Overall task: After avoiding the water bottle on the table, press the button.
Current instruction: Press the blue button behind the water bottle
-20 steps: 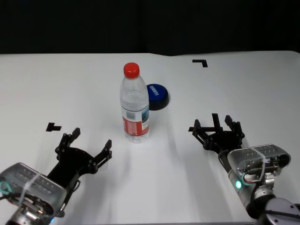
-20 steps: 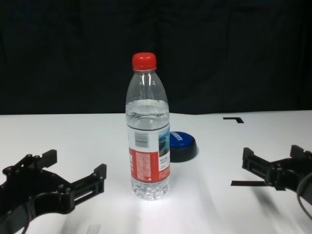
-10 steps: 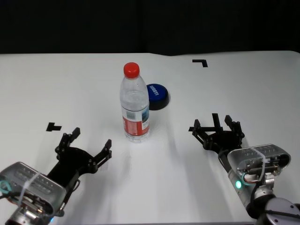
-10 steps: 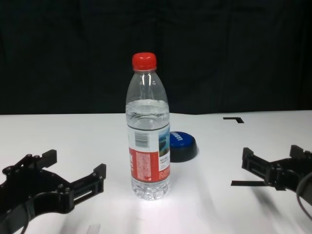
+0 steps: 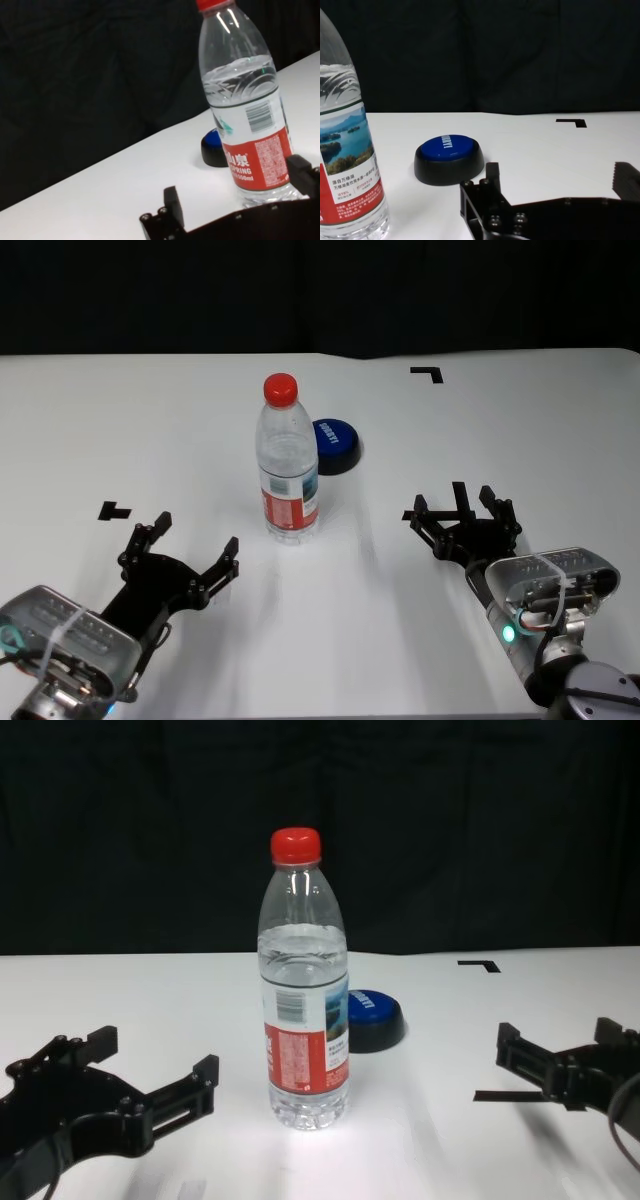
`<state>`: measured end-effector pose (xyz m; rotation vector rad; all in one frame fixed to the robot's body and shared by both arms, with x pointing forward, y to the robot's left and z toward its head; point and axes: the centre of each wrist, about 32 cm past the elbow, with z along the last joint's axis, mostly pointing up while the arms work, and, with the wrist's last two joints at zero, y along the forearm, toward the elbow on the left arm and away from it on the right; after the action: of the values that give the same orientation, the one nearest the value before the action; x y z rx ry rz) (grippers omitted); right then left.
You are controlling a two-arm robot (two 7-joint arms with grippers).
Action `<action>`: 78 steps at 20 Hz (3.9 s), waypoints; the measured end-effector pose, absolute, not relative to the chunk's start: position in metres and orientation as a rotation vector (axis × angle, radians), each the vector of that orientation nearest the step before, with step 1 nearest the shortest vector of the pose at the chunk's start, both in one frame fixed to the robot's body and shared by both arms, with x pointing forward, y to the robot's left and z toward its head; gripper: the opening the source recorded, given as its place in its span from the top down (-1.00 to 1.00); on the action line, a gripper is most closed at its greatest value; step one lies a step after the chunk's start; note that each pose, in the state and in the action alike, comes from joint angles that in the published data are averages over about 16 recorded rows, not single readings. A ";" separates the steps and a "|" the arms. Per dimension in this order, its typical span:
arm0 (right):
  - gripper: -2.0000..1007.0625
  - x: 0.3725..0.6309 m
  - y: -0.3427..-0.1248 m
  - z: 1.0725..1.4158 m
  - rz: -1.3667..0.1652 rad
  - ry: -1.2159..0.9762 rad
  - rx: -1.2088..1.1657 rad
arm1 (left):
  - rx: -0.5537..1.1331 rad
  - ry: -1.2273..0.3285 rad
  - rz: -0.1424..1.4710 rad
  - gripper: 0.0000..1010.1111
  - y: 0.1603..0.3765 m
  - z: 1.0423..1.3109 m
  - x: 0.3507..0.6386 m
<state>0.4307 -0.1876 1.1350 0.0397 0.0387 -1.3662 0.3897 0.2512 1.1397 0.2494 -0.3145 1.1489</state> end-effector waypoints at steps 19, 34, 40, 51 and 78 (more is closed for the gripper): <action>-0.99 0.431 -0.188 1.135 -1.366 0.038 0.041 | 0.249 -0.315 1.149 -0.99 0.251 1.140 0.390; -0.99 0.428 -0.201 1.136 -1.344 0.063 0.073 | 0.249 -0.315 1.149 -0.99 0.251 1.140 0.390; -0.99 0.430 -0.210 1.137 -1.328 0.076 0.077 | 0.249 -0.315 1.149 -0.99 0.251 1.140 0.390; -0.99 0.441 -0.228 1.141 -1.290 0.077 0.070 | 0.249 -0.315 1.149 -0.99 0.251 1.140 0.390; -0.99 0.469 -0.286 1.169 -0.982 0.106 0.073 | 0.249 -0.315 1.149 -0.99 0.251 1.140 0.390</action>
<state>0.4685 -0.2865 1.1694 0.0729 0.1062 -0.9818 0.3897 0.2511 1.1398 0.2491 -0.3152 1.1489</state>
